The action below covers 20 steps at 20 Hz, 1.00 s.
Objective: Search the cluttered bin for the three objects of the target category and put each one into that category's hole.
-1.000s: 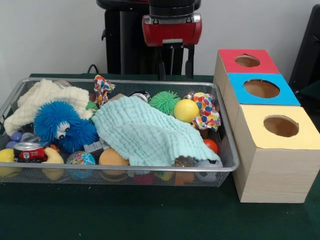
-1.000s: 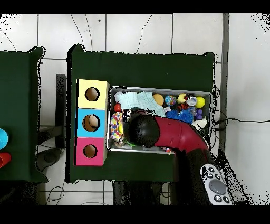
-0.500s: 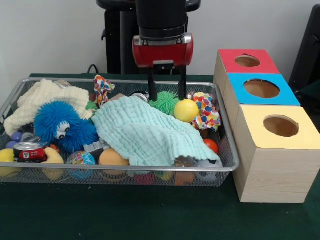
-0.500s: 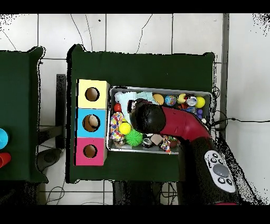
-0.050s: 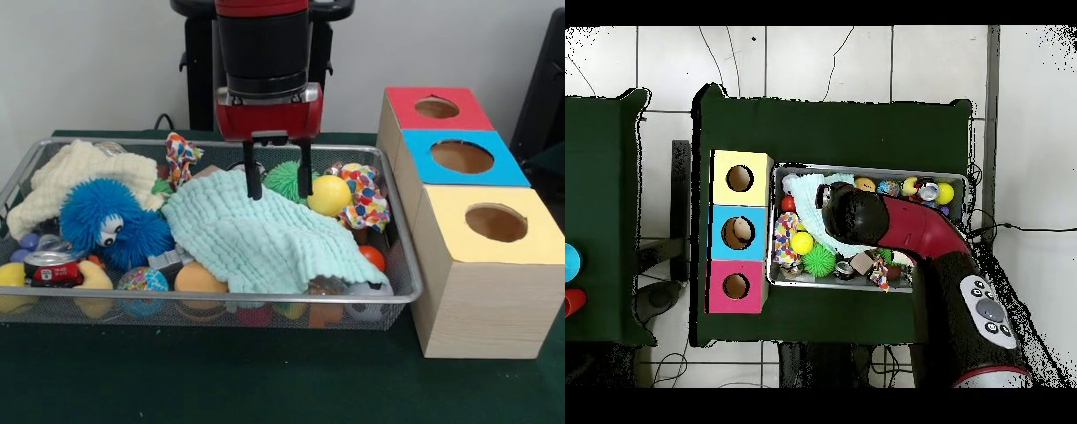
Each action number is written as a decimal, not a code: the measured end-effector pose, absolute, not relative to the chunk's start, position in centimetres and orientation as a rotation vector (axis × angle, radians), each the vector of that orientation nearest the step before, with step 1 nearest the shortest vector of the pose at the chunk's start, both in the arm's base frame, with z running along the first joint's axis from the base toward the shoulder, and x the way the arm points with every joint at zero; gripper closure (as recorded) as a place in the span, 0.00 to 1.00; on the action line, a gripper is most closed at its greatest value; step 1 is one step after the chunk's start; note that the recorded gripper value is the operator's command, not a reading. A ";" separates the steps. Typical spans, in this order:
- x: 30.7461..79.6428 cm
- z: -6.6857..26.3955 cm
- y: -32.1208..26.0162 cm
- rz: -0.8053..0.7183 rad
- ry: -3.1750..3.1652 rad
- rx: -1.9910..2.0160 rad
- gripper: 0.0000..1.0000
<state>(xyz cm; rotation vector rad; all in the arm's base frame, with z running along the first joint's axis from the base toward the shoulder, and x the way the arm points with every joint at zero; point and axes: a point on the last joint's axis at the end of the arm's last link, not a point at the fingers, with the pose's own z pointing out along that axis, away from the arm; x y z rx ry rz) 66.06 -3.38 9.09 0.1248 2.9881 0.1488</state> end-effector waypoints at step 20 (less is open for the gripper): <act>65.8 8.5 -3.6 0.153 2.997 0.128 0.00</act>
